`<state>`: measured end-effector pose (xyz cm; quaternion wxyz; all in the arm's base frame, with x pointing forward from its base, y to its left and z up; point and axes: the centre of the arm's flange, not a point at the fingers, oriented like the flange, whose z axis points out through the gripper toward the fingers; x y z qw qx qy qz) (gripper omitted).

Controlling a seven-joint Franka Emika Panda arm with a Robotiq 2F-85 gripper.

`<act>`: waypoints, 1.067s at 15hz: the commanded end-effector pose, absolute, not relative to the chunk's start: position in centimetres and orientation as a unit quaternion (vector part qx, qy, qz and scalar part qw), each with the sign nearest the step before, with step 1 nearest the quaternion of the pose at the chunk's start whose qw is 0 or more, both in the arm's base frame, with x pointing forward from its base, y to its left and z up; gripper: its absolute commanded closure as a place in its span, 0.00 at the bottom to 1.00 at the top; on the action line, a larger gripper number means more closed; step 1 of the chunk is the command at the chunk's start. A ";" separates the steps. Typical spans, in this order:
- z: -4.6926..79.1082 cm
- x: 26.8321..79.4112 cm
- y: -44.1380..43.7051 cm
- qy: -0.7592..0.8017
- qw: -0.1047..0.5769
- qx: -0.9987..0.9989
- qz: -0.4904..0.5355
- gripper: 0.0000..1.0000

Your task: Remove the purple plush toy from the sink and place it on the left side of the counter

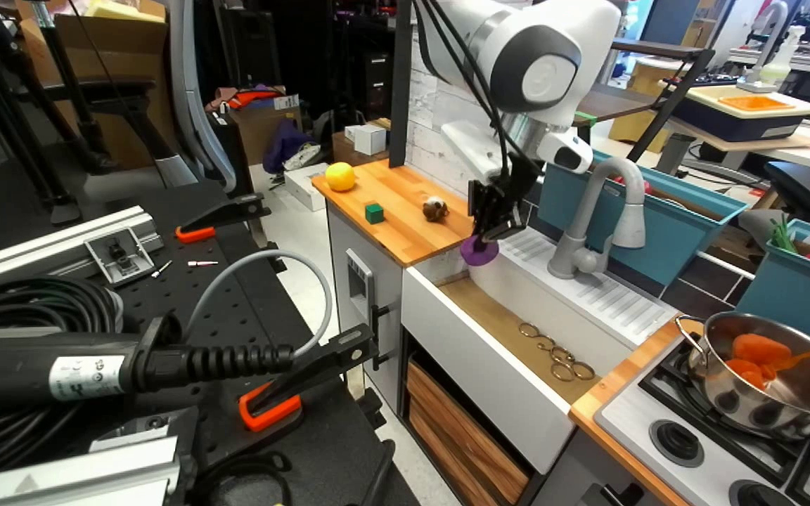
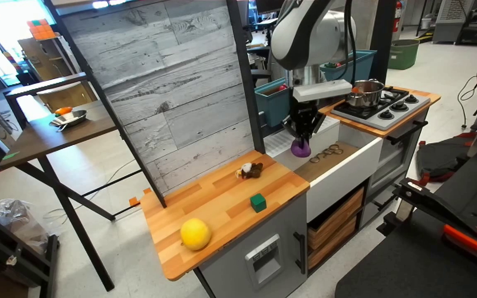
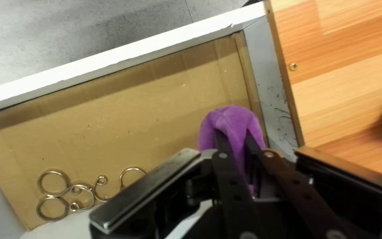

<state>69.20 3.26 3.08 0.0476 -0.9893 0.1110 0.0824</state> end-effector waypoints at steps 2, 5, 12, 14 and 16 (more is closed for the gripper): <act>10.4 64.8 7.0 0.063 0.052 -0.995 0.056 0.97; 11.5 63.2 10.1 0.039 0.060 -0.995 0.062 0.97; 8.1 60.4 14.9 0.004 0.068 -0.995 0.076 0.97; 6.7 60.1 15.1 -0.001 0.063 -0.995 0.074 0.97; 5.3 59.7 15.4 -0.005 0.056 -0.996 0.069 0.97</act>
